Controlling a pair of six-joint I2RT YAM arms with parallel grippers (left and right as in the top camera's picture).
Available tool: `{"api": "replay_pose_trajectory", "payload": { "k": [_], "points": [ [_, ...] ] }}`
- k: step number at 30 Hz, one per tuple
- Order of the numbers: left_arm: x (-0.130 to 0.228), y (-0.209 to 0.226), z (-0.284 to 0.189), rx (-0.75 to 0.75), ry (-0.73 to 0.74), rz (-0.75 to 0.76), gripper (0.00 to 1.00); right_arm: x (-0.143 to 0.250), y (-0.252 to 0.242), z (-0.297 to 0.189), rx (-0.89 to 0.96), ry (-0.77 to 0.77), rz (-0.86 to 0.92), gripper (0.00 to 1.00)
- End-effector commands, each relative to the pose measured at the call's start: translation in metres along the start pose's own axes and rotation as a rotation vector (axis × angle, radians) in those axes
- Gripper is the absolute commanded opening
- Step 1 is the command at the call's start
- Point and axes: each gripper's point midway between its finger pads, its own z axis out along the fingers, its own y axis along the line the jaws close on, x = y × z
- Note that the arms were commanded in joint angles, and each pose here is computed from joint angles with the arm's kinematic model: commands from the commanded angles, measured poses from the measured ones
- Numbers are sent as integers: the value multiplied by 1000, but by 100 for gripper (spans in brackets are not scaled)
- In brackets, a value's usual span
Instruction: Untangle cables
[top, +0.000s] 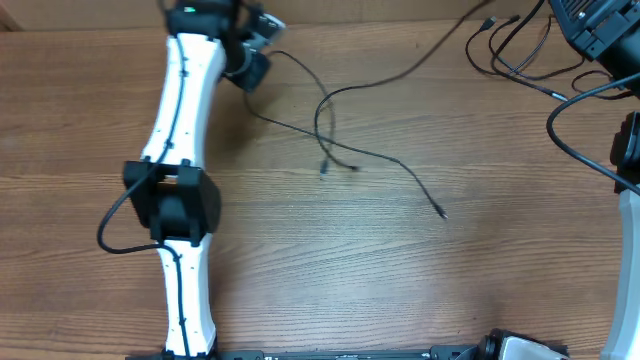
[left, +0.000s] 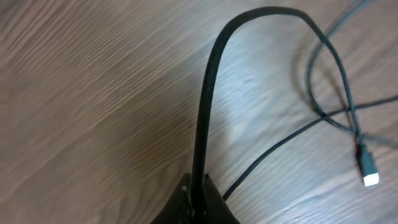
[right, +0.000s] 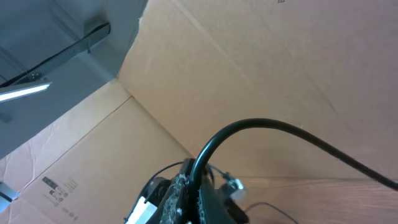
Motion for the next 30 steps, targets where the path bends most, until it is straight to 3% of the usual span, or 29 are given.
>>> {"api": "replay_pose_trajectory", "payload": {
  "k": [1,10,15,21,30],
  "points": [
    [-2,23,-25,3,-72,-128,4,-5,-19,5,33,-9,28,4],
    [9,66,-76,-81,-153,-293,4,13,-80,21,97,57,155,4],
    [21,99,-88,-190,-168,-550,4,25,-91,26,100,98,173,4],
    [26,99,-87,-174,-164,-627,4,33,-91,30,99,118,189,4],
    [45,85,-84,-148,-73,-717,4,112,-100,62,201,303,172,4]
  ]
}}
